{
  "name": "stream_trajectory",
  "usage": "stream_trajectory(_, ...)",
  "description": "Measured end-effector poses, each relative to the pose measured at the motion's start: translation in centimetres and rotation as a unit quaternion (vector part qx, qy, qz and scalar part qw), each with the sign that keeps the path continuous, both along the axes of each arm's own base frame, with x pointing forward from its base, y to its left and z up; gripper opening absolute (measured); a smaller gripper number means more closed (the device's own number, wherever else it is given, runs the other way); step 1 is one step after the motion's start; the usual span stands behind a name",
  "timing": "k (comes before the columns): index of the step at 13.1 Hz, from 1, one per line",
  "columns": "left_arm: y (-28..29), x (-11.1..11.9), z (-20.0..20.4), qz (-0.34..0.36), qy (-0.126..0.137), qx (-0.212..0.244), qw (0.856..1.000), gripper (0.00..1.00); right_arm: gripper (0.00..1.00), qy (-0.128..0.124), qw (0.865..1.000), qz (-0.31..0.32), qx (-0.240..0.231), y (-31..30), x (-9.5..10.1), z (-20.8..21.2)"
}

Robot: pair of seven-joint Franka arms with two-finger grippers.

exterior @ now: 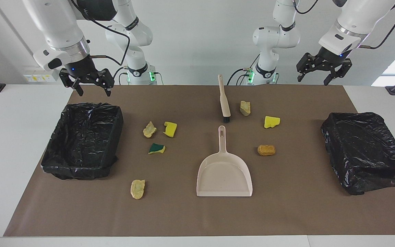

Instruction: Sweep and dump trash in bin

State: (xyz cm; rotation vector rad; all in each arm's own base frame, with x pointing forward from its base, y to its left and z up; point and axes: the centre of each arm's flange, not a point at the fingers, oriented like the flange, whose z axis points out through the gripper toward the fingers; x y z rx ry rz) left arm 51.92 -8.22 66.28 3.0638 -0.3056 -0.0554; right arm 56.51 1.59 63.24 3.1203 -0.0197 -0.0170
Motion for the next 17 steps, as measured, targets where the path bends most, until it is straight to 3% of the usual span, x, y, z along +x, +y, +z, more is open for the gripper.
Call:
stream_trajectory(3, -2.5, -1.7, -1.2, 0.008, 0.016, 0.006, 1.000, 1.00, 1.00, 0.000, 1.000, 0.000, 0.000, 0.0, 0.0, 0.0)
stream_trajectory(6, -6.2, -5.0, -3.0, 0.011, 0.030, 0.021, 0.999, 1.00, 1.00, 0.000, 1.000, 0.000, 0.000, 0.0, 0.0, 0.0)
stream_trajectory(11, -15.6, -14.2, -9.7, 0.021, 0.049, 0.081, 0.995, 1.00, 1.00, 0.000, 1.000, 0.000, 0.000, 0.0, 0.0, 0.0)
stream_trajectory(14, -19.6, -19.2, -14.0, 0.023, 0.058, 0.077, 0.995, 1.00, 1.00, 0.000, 1.000, 0.000, 0.000, 0.0, 0.0, 0.0)
stream_trajectory(17, -22.8, -23.0, -18.5, 0.021, 0.049, 0.088, 0.995, 1.00, 1.00, 0.000, 1.000, 0.000, 0.000, 0.0, 0.0, 0.0)
